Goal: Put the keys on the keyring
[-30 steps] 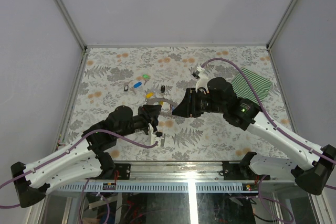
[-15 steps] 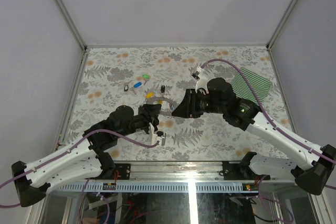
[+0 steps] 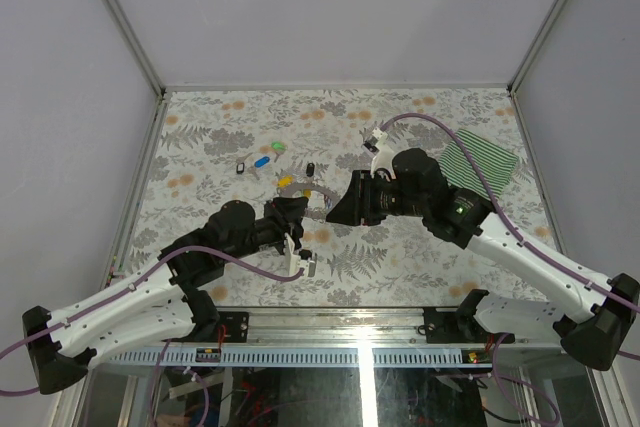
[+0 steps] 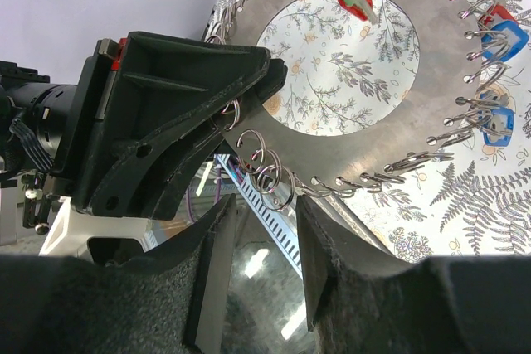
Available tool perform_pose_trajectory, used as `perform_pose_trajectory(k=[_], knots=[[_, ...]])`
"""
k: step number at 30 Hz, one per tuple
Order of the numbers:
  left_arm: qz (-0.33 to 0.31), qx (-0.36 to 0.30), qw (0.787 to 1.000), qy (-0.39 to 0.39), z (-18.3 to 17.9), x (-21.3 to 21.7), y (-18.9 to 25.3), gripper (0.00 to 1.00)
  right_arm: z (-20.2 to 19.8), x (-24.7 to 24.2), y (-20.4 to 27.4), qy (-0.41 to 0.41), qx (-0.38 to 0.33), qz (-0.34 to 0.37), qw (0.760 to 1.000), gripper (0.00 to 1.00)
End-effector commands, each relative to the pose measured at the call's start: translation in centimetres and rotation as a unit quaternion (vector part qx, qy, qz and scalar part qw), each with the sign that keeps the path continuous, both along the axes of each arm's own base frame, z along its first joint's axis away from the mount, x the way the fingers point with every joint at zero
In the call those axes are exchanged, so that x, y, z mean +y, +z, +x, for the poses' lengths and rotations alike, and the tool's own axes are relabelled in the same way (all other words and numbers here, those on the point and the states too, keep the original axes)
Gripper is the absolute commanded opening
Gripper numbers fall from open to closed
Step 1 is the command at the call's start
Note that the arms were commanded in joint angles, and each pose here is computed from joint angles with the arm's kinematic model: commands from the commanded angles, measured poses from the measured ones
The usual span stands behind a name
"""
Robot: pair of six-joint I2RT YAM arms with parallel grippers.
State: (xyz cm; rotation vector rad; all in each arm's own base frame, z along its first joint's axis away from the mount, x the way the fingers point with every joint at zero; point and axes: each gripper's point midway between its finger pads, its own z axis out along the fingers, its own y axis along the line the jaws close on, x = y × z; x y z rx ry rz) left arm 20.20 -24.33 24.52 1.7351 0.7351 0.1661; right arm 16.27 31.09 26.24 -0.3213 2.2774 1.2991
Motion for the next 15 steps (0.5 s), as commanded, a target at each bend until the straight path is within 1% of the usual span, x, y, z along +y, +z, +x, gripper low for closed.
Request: perform_pose_trajectory(k=[1, 8, 15], knots=[[-0.062, -0.059, 0.996, 0.001, 0.50, -0.58, 5.20, 0.00, -0.17, 0.94, 1.05, 0.018, -0.009, 0.025, 0.999, 0.41], [-0.061, -0.059, 0.996, 0.000, 0.48, -0.58, 5.22, 0.00, -0.25, 1.02, 1.13, 0.020, -0.008, 0.029, 0.999, 0.37], [-0.061, -0.060, 0.996, 0.000, 0.51, -0.60, 5.28, 0.00, -0.34, 1.15, 1.16, 0.024, -0.007, 0.033, 0.999, 0.36]])
